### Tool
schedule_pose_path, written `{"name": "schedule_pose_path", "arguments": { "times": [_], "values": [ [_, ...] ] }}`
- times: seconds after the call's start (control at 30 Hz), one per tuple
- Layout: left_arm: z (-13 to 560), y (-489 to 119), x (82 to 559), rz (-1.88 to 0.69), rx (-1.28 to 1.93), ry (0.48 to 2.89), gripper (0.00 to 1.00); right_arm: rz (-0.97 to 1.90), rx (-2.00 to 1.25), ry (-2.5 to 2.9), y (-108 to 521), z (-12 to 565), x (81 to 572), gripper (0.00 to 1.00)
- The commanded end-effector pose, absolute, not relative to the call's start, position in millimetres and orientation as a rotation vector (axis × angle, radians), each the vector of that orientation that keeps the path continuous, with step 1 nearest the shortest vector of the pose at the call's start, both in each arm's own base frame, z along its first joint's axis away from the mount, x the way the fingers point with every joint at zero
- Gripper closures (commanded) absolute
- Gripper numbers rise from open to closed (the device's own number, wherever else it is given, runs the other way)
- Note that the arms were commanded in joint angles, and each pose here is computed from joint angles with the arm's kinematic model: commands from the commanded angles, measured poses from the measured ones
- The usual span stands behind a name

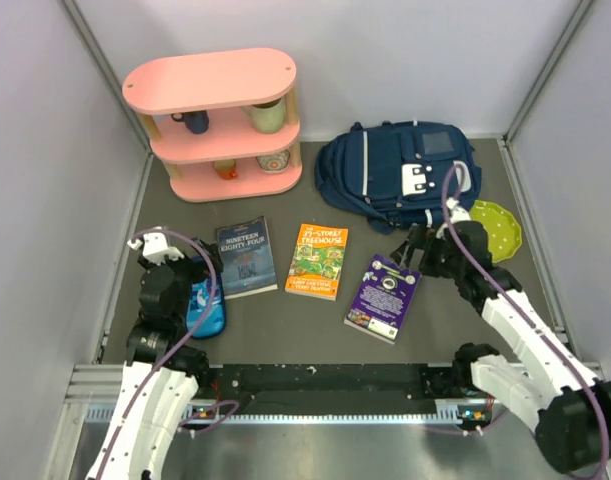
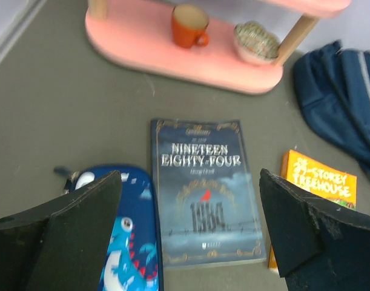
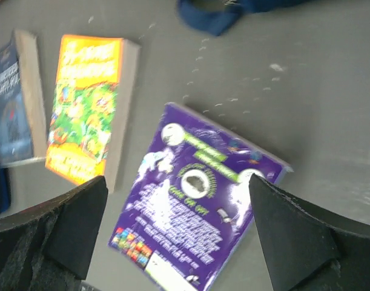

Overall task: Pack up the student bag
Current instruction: Move the book to the center of the board.

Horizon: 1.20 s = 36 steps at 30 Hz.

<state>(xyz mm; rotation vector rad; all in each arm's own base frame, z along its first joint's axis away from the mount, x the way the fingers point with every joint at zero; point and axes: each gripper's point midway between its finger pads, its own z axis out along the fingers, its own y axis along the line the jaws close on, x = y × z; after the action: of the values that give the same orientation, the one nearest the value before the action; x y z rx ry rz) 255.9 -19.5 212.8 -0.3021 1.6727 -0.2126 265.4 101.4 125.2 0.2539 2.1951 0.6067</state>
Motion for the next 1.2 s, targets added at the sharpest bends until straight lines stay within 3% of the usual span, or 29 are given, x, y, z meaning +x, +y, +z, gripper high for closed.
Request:
{"name": "schedule_pose_path", "arguments": {
  "times": [0.0,0.17,0.33,0.4,0.6,0.83,1.17],
  "values": [
    [218.8,-8.7,243.4,-0.185,-0.437,1.760,0.02,0.532,0.040,2.210,140.0,172.8,267.7,0.01],
    [234.3,-40.3,230.2,-0.355,-0.399,1.918,0.01,0.532,-0.114,2.229,180.7,174.8,255.1,0.01],
    [213.5,-43.4,227.1,-0.284,-0.273,2.104,0.01,0.457,-0.158,2.307,192.9,148.9,242.8,0.01],
    [206.5,-33.3,229.9,-0.226,-0.332,2.103,0.01,0.406,-0.169,2.316,191.6,142.9,242.4,0.01],
    [221.5,-38.2,227.8,-0.277,-0.289,2.011,0.01,0.650,-0.210,2.292,232.4,156.2,233.5,0.01],
    [233.4,-38.3,215.5,-0.303,-0.273,1.941,0.01,0.738,-0.139,2.297,254.1,153.2,226.3,0.01],
    [239.5,-36.8,210.6,-0.339,-0.314,1.847,0.01,0.614,0.098,2.385,276.8,120.1,212.0,0.01]
  ]
}}
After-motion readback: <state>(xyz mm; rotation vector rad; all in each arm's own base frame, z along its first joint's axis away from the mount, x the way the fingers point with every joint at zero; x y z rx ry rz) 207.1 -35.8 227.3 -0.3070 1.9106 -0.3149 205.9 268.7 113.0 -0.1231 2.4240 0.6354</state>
